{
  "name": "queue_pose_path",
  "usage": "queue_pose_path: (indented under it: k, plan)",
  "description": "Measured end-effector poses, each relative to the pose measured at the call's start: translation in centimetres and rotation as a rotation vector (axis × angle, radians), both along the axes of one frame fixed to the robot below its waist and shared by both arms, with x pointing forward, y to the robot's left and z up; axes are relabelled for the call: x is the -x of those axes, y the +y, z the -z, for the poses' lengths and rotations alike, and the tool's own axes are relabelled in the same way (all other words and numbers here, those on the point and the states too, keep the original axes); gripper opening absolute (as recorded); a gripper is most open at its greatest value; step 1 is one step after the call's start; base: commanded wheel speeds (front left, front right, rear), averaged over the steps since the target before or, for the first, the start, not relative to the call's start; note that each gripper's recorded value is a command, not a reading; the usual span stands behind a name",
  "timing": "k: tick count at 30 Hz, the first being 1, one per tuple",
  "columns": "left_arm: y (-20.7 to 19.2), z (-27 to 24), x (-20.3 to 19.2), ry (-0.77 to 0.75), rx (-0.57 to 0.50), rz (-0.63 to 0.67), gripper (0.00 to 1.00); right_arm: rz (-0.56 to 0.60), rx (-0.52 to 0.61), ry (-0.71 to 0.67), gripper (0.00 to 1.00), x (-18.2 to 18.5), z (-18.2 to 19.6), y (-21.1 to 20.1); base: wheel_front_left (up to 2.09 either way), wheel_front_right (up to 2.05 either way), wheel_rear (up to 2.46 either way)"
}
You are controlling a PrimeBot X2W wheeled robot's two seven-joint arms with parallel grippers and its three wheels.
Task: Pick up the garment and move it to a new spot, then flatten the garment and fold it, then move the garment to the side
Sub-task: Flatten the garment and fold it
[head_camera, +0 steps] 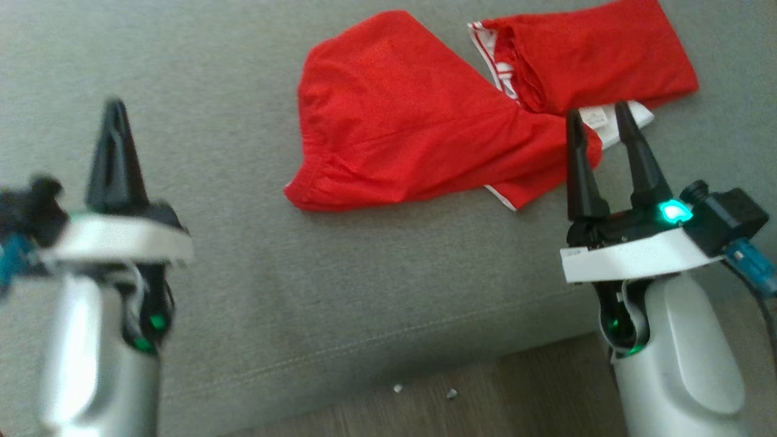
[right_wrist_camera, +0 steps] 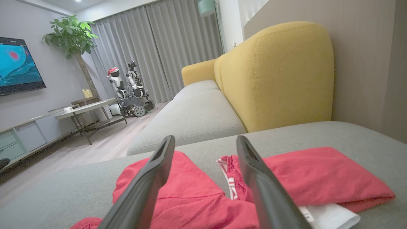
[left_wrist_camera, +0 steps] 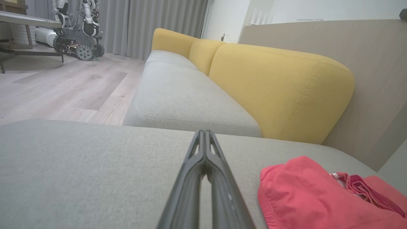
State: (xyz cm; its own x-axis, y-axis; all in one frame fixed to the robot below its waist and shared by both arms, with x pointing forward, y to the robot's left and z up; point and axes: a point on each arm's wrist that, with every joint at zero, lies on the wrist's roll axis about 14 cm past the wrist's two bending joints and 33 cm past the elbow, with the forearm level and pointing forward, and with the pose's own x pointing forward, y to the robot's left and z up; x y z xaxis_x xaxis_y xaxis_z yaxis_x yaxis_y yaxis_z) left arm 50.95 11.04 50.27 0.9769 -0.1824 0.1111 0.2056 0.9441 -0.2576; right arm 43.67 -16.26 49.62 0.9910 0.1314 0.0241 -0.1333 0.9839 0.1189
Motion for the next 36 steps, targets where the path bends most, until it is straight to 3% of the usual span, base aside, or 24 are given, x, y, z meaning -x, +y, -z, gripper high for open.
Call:
queue_pose_path:
  k: [4, 8, 9, 10, 11, 12, 25, 33, 36]
  plan:
    - [0.8, 0.3, 4.1, 0.021, 0.038, -0.045, 0.00, -0.051, 0.016, 0.019, 1.00, 0.7, 0.4, 1.8, 0.00, 0.00, 0.00]
    - [2.1, 1.2, 6.9, 0.054, 0.010, -0.081, 0.00, -0.093, 0.033, 0.005, 1.00, 0.6, -0.2, 3.3, 0.00, 0.00, 0.00]
    - [2.2, 1.3, 7.5, 0.060, 0.006, -0.086, 0.10, -0.104, 0.032, 0.000, 1.00, 0.6, -0.3, 3.7, 0.00, 0.00, 0.00]
    - [2.3, 1.4, 7.9, 0.061, -0.007, -0.088, 0.41, -0.115, 0.031, -0.005, 1.00, 0.5, -0.5, 4.1, 0.00, 0.00, 0.00]
    - [2.3, 1.4, 8.2, 0.062, -0.016, -0.090, 0.91, -0.126, 0.031, -0.009, 1.00, 0.6, -0.7, 4.5, 0.00, 0.00, 0.00]
    - [2.4, 1.4, 8.5, 0.064, -0.014, -0.095, 1.00, -0.133, 0.031, -0.012, 1.00, 0.6, -0.8, 4.7, 0.00, 0.00, 0.00]
    - [1.6, 1.3, 9.4, 0.066, -0.020, -0.070, 1.00, -0.179, 0.040, -0.020, 1.00, 0.9, -1.4, 6.1, 0.00, 0.00, 0.00]
    - [-4.4, 3.4, 7.2, 0.113, -0.052, 0.146, 1.00, -0.142, 0.044, 0.019, 1.00, 0.8, 0.0, 4.7, 0.00, 0.00, 0.00]
    - [-7.5, 3.6, 5.0, 0.120, -0.118, 0.260, 1.00, -0.117, 0.047, 0.046, 1.00, 0.7, 1.0, 3.8, 0.00, 0.00, 0.00]
